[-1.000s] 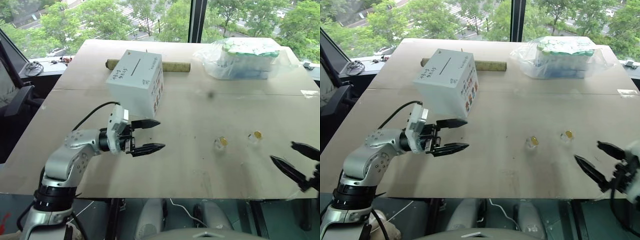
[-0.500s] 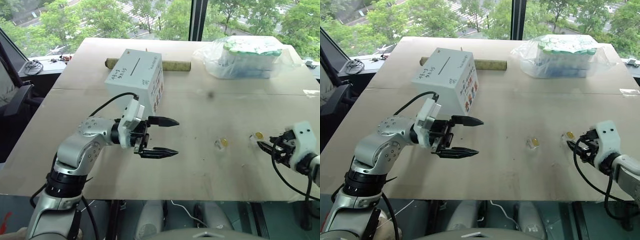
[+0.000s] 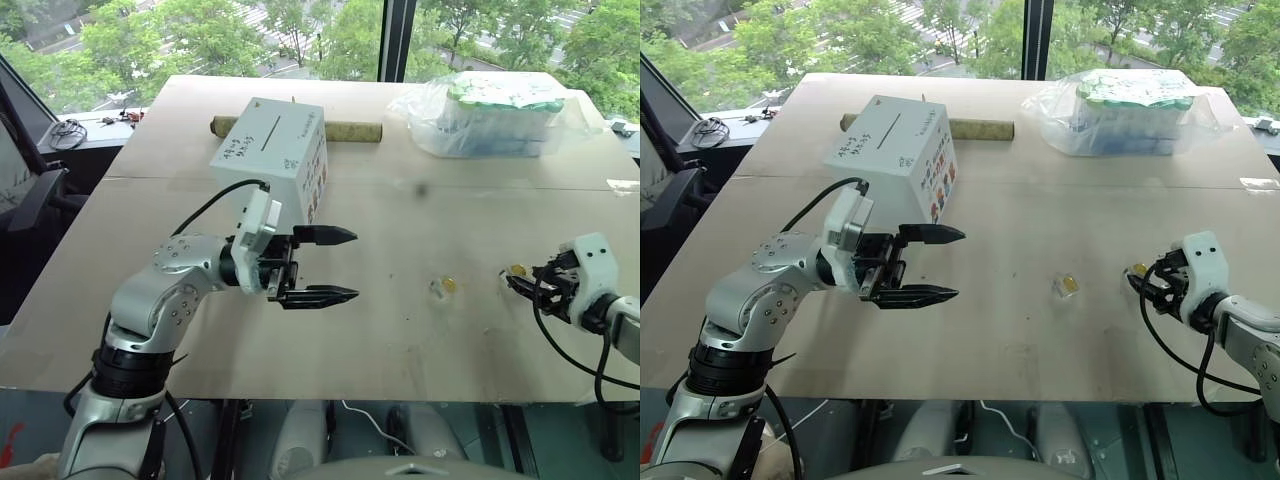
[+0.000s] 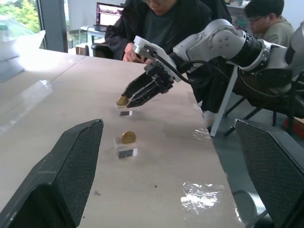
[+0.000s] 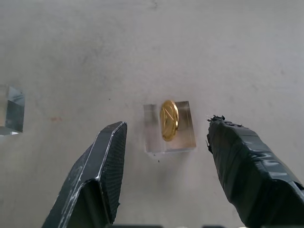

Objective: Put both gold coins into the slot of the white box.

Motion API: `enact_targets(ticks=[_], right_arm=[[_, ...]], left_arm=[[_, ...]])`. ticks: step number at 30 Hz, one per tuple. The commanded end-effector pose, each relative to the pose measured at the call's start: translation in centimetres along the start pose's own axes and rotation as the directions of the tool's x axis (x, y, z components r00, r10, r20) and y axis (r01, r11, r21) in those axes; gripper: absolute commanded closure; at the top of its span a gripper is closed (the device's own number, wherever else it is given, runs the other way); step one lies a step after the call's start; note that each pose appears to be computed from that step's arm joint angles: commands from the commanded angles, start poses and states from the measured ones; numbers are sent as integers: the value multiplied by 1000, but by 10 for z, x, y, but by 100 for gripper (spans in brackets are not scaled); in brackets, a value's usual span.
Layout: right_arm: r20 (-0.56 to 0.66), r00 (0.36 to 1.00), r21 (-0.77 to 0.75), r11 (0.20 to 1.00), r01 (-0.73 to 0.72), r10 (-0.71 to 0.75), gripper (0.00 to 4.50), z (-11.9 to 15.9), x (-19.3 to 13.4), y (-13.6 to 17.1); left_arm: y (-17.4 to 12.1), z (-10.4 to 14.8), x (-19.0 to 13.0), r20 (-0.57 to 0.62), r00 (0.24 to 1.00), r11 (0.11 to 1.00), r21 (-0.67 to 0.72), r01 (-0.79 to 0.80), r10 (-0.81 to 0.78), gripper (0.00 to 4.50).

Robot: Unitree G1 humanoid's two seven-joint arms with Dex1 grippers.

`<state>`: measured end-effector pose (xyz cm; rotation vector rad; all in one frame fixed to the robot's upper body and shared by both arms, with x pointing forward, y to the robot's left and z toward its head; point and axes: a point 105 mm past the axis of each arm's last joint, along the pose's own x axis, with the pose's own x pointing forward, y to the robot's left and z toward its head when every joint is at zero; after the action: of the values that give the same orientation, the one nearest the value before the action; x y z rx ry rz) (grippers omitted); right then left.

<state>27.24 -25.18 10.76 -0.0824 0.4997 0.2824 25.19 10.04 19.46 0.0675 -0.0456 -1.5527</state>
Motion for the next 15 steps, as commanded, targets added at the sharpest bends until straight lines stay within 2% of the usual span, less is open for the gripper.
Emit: enact_targets(ticks=[1,8,11,15], right_arm=[[35,999,-31,999,9,-7,156,9,0,-2],[36,999,-33,999,1,0,156,8,2,-2],[34,999,-37,999,-7,9,237,9,4,0],[27,1000,-40,999,-11,12,431,7,6,0]], left_arm=[[-4,6,1,9,1000,1000,26,3,-4,0],[-5,6,2,12,1000,1000,26,-4,3,0],[-6,5,2,11,1000,1000,23,-5,5,0],[-6,5,3,12,1000,1000,20,-9,9,0]])
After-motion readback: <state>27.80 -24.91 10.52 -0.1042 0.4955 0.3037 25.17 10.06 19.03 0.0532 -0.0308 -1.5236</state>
